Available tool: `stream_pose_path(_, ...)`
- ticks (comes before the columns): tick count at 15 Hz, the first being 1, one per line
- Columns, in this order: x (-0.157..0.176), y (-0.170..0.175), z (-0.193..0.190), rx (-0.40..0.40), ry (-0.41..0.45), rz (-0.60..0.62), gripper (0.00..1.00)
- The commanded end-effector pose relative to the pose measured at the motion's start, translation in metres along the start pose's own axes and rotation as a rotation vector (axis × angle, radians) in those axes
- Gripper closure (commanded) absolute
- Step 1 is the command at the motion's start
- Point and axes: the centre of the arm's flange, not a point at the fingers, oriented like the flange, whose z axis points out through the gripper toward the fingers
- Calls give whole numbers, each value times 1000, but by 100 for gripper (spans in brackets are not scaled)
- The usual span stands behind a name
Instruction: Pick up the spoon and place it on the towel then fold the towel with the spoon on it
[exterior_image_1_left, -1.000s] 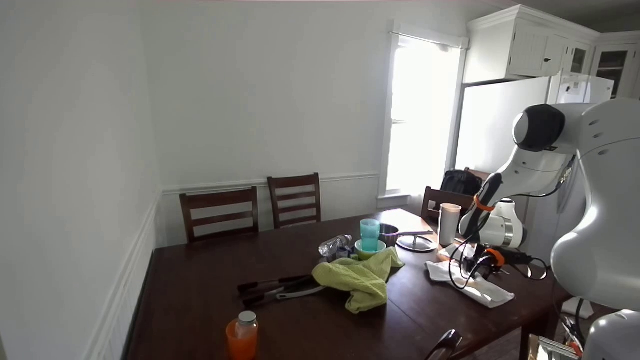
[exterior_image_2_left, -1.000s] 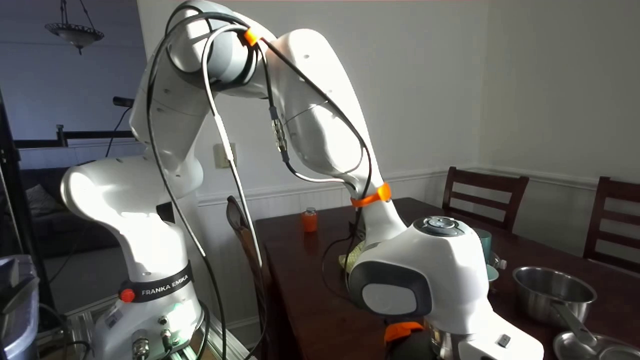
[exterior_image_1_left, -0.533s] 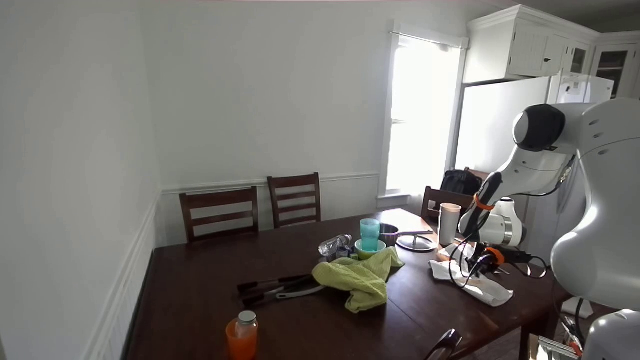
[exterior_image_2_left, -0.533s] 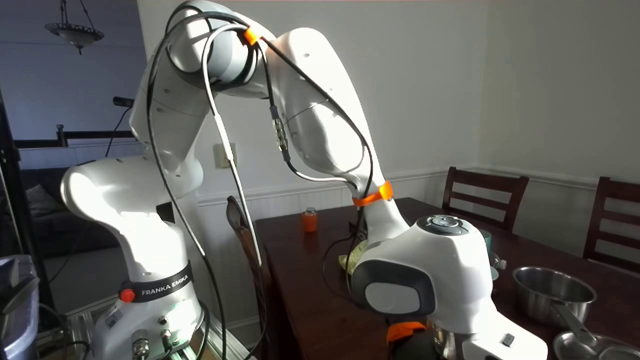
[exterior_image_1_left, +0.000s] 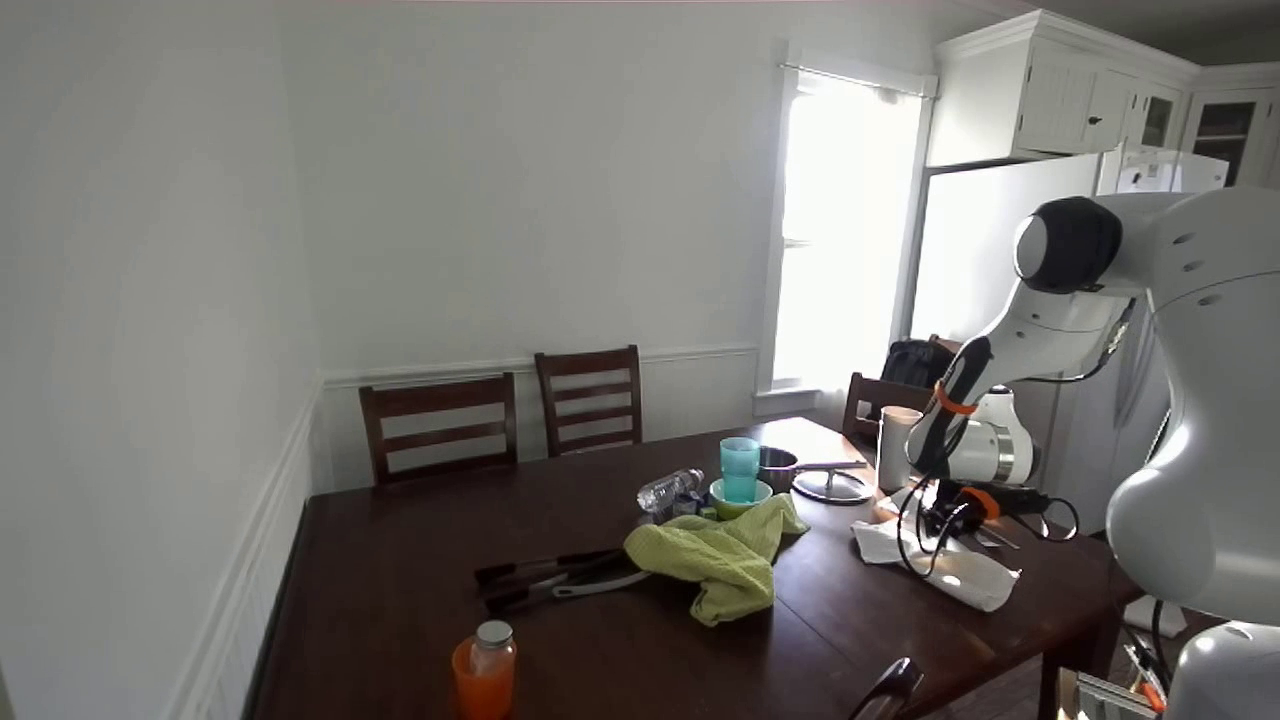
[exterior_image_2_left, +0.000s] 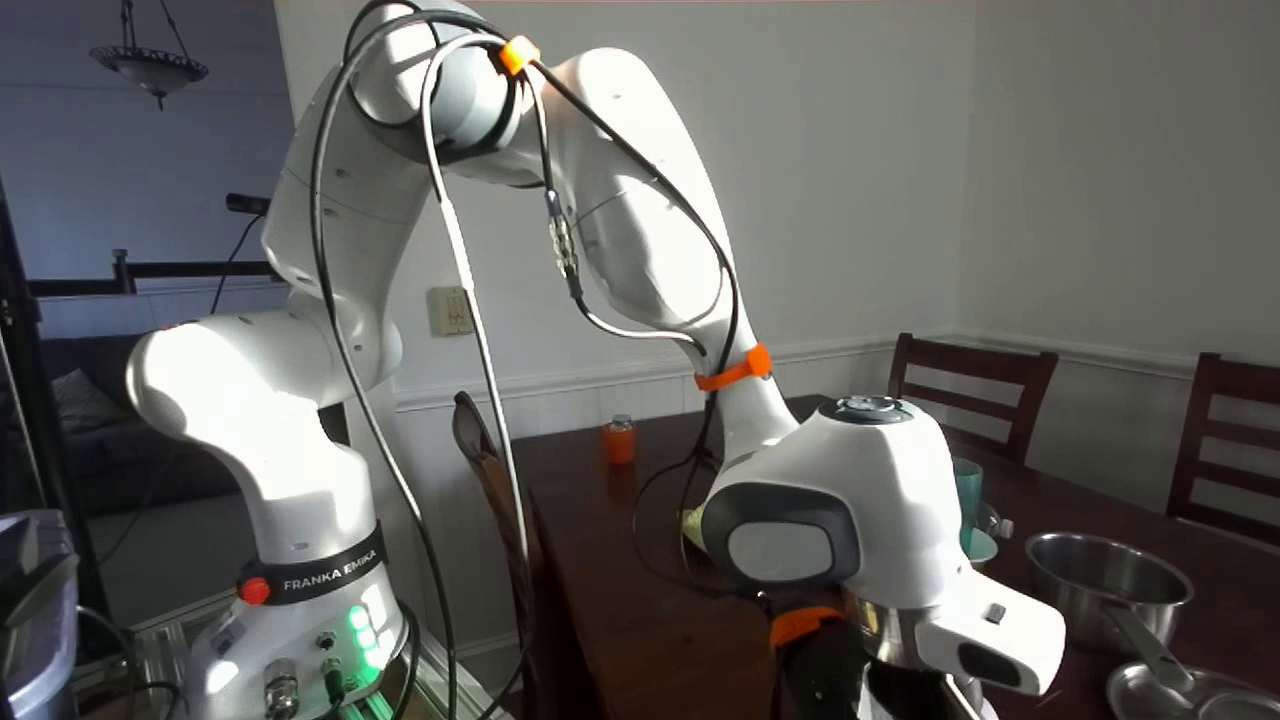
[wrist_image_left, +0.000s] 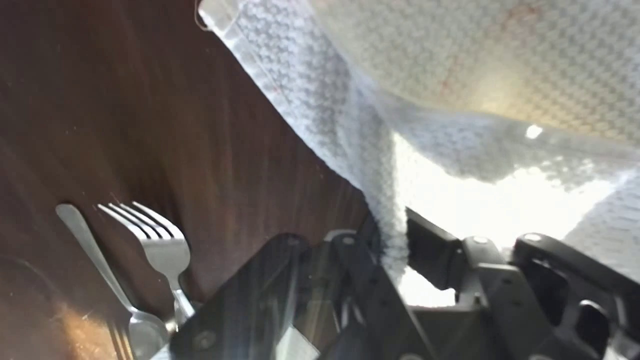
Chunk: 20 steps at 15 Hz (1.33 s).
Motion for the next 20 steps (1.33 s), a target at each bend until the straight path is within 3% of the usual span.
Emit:
stream_pose_path(1,-7,-17,-29,-62,38,-65,97)
stream_pose_path(10,-10,-69,-38,-136,76,-179,97)
stream_pose_path(20,-25,-143,-19,-65,38,-275,97)
